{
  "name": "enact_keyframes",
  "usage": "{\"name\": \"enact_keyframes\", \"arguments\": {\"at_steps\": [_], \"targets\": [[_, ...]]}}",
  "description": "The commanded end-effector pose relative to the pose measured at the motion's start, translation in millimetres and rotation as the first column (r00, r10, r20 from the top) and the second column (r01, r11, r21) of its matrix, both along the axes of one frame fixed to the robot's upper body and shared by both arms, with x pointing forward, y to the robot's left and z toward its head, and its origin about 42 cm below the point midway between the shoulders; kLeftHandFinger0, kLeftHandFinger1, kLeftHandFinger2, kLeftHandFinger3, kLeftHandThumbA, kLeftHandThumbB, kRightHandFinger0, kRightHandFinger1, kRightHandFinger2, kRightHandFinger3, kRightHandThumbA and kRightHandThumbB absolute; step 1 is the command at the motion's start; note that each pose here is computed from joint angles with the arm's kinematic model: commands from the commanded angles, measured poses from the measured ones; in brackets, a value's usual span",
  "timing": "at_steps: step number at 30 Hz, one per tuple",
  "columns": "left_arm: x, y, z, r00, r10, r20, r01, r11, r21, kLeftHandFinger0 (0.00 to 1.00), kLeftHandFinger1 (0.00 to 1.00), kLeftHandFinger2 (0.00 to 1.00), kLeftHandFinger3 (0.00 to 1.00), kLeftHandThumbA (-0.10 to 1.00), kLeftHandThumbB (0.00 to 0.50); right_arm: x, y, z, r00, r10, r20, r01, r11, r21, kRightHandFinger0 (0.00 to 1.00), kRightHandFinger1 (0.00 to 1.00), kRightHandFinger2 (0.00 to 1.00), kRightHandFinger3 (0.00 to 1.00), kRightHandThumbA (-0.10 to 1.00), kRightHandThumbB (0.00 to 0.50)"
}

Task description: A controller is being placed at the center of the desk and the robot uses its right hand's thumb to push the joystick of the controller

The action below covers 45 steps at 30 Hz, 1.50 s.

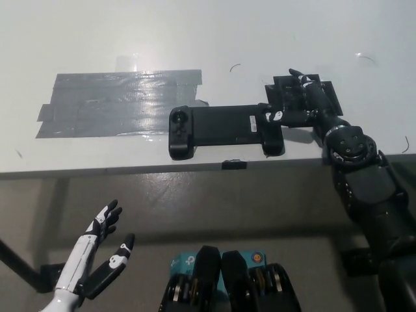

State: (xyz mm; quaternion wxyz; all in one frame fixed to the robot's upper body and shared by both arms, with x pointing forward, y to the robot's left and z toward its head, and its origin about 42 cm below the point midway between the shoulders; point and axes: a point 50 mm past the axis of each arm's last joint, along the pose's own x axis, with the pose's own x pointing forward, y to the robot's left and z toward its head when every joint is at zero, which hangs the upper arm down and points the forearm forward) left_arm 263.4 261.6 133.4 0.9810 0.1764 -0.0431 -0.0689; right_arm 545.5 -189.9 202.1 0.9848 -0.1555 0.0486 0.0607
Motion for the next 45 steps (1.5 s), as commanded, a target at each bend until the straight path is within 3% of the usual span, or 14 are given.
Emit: {"name": "enact_keyframes", "arguments": {"at_steps": [1, 9, 16, 23, 32, 34, 41, 43, 45], "targets": [[2.1, 0.1, 13.1, 0.998, -0.017, 0.057, 0.016, 1.0, 0.002, 1.0, 1.0, 1.0, 1.0, 0.62, 0.088, 16.8, 1.9, 43.5, 0.995, -0.03, 0.098, 0.021, 0.996, 0.086, 1.0, 1.0, 1.0, 1.0, 1.0, 0.401], [3.5, 0.0, 15.4, 0.998, -0.011, 0.059, 0.011, 1.0, 0.0, 1.0, 1.0, 1.0, 1.0, 0.63, 0.097, 19.3, -3.3, 42.3, 0.994, -0.059, 0.089, 0.042, 0.983, 0.179, 1.0, 1.0, 1.0, 1.0, 1.0, 0.414], [4.6, 1.7, 16.2, 0.998, -0.013, 0.062, 0.013, 1.0, 0.005, 1.0, 1.0, 1.0, 1.0, 0.65, 0.098, 20.5, -8.0, 39.4, 0.994, -0.082, 0.076, 0.062, 0.971, 0.231, 1.0, 1.0, 1.0, 1.0, 1.0, 0.359], [5.4, 1.4, 17.1, 0.998, -0.012, 0.068, 0.011, 1.0, 0.01, 1.0, 1.0, 1.0, 1.0, 0.66, 0.098, 21.1, -10.2, 38.8, 0.993, -0.088, 0.077, 0.065, 0.963, 0.261, 1.0, 1.0, 1.0, 1.0, 1.0, 0.359], [7.2, 1.5, 18.0, 0.997, -0.017, 0.07, 0.016, 1.0, 0.016, 1.0, 1.0, 1.0, 1.0, 0.67, 0.094, 23.9, -17.4, 40.3, 0.988, -0.134, 0.073, 0.109, 0.956, 0.272, 1.0, 1.0, 1.0, 1.0, 1.0, 0.322], [7.0, 1.7, 18.1, 0.998, -0.017, 0.067, 0.016, 1.0, 0.016, 1.0, 1.0, 1.0, 1.0, 0.67, 0.097, 24.6, -19.3, 41.5, 0.986, -0.147, 0.073, 0.124, 0.957, 0.262, 1.0, 1.0, 1.0, 1.0, 1.0, 0.343], [8.6, 2.2, 19.6, 0.997, -0.017, 0.069, 0.016, 1.0, 0.016, 1.0, 1.0, 1.0, 1.0, 0.66, 0.093, 28.8, -24.2, 83.9, 0.968, -0.11, 0.227, 0.032, 0.946, 0.321, 1.0, 1.0, 1.0, 1.0, 1.0, 0.286], [9.1, 2.2, 19.3, 0.997, -0.016, 0.07, 0.015, 1.0, 0.016, 1.0, 1.0, 1.0, 1.0, 0.66, 0.095, 25.2, -23.3, 108.4, 0.945, -0.087, 0.315, -0.02, 0.947, 0.321, 1.0, 1.0, 1.0, 1.0, 1.0, 0.301], [8.6, 2.0, 19.0, 0.998, -0.016, 0.069, 0.015, 1.0, 0.012, 1.0, 1.0, 1.0, 1.0, 0.66, 0.095, 19.3, -22.3, 132.0, 0.925, -0.084, 0.369, -0.039, 0.949, 0.312, 1.0, 1.0, 1.0, 1.0, 1.0, 0.347]]}}
